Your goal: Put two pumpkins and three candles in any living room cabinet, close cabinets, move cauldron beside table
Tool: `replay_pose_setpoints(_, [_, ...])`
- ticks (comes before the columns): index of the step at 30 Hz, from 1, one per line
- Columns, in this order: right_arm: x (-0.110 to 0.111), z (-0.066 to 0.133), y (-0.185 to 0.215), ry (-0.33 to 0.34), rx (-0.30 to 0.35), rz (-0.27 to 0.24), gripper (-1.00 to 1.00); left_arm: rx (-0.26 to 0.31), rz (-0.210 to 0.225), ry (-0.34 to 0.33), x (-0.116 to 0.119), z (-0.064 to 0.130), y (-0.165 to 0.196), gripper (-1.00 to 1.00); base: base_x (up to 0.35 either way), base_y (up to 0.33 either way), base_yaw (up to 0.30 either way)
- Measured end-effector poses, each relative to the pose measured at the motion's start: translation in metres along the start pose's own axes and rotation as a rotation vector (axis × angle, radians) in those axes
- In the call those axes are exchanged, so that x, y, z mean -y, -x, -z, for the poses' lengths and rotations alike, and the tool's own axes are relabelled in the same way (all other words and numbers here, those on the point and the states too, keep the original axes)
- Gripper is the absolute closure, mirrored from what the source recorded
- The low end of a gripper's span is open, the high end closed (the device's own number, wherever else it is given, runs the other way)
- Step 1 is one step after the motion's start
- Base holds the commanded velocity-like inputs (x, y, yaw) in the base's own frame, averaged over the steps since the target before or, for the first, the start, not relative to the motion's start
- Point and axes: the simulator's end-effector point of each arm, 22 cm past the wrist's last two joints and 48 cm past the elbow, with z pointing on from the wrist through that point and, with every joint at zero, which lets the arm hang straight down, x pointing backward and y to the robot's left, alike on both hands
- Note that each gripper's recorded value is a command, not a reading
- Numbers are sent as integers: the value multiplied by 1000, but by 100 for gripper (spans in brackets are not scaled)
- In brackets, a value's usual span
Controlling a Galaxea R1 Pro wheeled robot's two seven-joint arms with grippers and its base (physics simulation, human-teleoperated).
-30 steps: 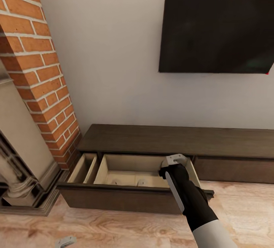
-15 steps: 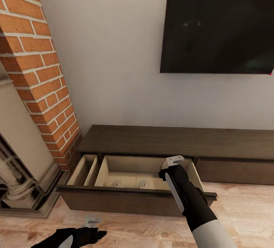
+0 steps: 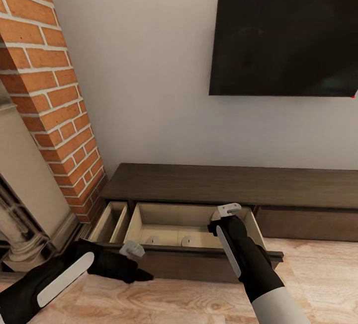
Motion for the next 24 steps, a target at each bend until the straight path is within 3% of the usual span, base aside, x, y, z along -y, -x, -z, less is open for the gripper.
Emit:
replay_pose_setpoints(3, [0, 0, 1, -2, 3, -1, 100, 20, -44, 19, 2, 39, 27, -100, 0, 0, 0])
replay_pose_setpoints(5, [1, 0, 1, -3, 3, -1, 100, 47, -71, 13, 5, 54, 47, -100, 0, 0, 0])
replay_pose_setpoints(10, [6, -1, 0, -11, 4, 1, 100, 132, -124, -103, 31, 96, 93, -100, 0, 0, 0])
replay_pose_setpoints(14, [7, -2, 0, -11, 3, -2, 100, 286, -150, -178, 40, 161, 144, -100, 0, 0, 0])
replay_pose_setpoints(15, [7, -2, -1, -11, 2, -3, 100, 305, -153, -190, 42, 168, 149, -100, 0, 0, 0])
replay_pose_setpoints(16, [8, -2, -2, -11, -3, -8, 100, 362, -165, -236, 51, 192, 163, -100, 0, 0, 0])
replay_pose_setpoints(24, [9, -2, -3, -8, -14, -20, 100, 553, -205, -309, 65, 260, 202, -100, 14, 0, 0])
